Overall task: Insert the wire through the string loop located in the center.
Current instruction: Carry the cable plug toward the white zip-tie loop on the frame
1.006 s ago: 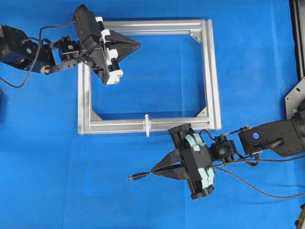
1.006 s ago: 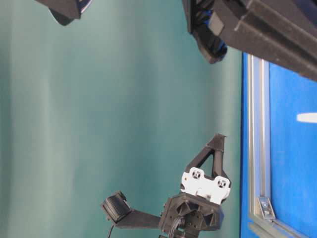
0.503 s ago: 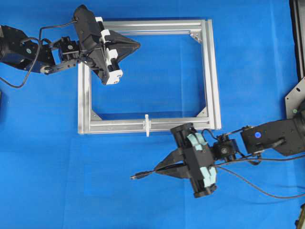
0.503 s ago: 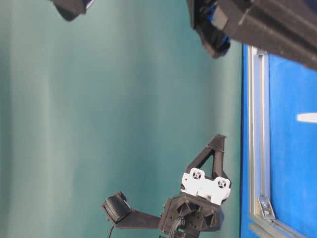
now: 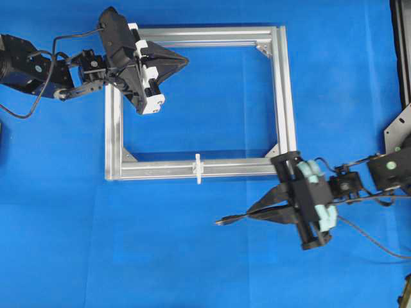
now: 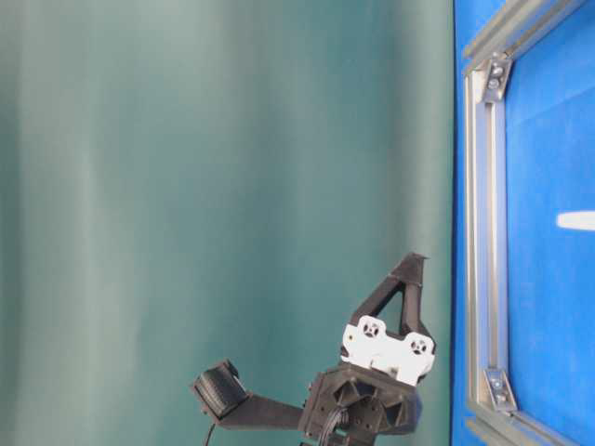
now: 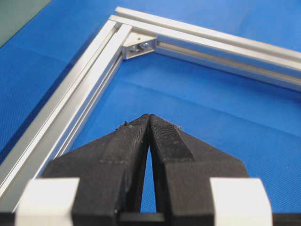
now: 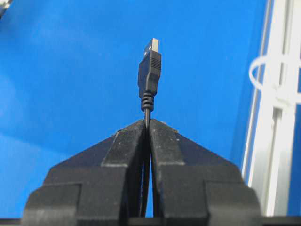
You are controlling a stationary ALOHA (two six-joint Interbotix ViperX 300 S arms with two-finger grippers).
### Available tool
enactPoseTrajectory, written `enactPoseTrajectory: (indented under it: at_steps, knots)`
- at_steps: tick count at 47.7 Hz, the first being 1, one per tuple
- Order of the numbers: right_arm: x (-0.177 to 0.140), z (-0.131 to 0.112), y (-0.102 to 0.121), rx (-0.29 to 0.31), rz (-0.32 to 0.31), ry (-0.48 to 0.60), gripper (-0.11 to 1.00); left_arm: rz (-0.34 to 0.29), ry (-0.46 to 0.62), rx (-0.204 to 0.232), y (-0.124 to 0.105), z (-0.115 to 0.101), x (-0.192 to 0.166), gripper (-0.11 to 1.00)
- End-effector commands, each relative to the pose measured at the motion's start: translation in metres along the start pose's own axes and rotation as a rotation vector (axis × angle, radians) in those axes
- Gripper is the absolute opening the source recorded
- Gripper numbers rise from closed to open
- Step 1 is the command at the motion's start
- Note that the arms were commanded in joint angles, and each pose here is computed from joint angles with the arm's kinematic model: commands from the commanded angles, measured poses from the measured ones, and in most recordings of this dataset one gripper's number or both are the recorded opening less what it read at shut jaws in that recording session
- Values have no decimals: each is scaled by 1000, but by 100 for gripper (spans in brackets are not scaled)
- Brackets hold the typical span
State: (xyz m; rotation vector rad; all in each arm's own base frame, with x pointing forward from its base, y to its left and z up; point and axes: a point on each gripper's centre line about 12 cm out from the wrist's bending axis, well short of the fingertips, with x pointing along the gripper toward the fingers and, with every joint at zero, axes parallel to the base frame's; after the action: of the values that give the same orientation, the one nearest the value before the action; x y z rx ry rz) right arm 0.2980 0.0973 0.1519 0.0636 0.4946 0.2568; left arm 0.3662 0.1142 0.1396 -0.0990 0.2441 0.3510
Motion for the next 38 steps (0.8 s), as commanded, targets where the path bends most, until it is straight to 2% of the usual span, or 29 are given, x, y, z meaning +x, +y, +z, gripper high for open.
enactPoseTrajectory:
  at_steps: [1,19,38]
  knots:
    - [-9,7,1,5,4,-38,-2,-3,-49,0,-1,16,-2,0]
    - [-7,8,-5,13,-13,-36,-2,-4,-49,2,-1,16,-2,0]
    - [-7,4,-58,86,-164,-27,-2,-4,-49,2,-1,16,-3,0]
